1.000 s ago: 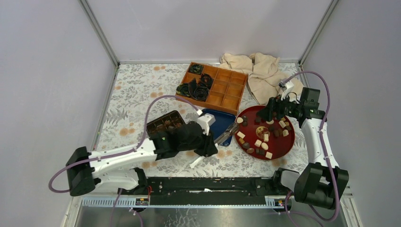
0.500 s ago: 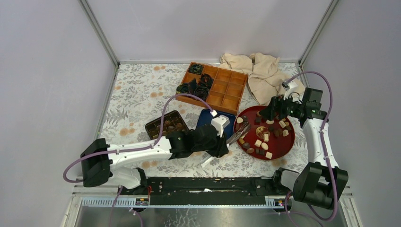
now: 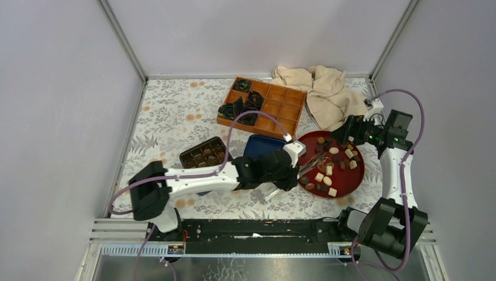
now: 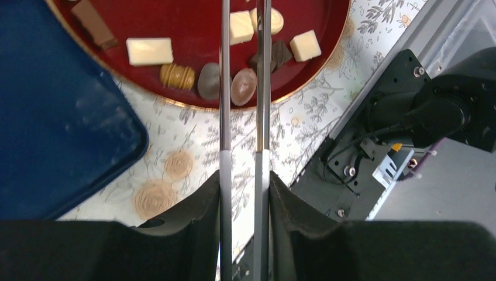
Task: Pack the chocolate
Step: Pick up the fake chocolate from the plate.
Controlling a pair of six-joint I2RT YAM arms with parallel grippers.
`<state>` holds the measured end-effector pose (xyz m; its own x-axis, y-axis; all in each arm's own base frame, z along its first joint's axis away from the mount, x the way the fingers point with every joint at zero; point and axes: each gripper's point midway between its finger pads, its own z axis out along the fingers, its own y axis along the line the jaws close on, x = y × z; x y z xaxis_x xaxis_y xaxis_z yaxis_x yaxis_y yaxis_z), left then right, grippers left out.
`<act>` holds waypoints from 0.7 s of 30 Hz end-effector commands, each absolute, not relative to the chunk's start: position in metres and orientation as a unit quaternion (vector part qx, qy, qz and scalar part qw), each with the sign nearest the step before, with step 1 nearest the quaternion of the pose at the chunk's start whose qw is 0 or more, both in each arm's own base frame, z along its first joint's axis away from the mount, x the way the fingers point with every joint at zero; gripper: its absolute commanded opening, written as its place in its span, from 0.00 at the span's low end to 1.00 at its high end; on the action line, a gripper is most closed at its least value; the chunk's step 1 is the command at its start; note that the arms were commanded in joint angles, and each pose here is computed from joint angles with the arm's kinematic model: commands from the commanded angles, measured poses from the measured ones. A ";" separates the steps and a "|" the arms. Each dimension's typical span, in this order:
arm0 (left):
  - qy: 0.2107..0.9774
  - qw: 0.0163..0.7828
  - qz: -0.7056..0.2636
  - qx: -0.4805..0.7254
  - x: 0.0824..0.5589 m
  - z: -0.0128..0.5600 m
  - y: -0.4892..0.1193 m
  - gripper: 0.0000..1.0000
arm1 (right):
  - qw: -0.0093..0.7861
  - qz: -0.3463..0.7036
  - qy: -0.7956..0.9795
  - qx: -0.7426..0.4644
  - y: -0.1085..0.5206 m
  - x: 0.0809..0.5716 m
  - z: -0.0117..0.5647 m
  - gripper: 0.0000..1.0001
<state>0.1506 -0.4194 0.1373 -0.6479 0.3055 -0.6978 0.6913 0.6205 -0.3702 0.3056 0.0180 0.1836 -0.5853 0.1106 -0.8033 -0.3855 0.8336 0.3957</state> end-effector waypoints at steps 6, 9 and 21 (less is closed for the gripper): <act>0.850 0.281 -0.287 0.340 0.167 0.123 -0.469 0.36 | 0.475 0.270 0.836 -0.057 0.002 0.311 0.196 0.86; 0.865 0.260 -0.269 0.335 0.163 0.117 -0.472 0.35 | 0.476 0.270 0.835 -0.055 0.001 0.310 0.196 0.86; 0.895 0.217 -0.240 0.306 0.156 0.102 -0.488 0.39 | 0.474 0.281 0.832 -0.059 0.004 0.309 0.197 0.86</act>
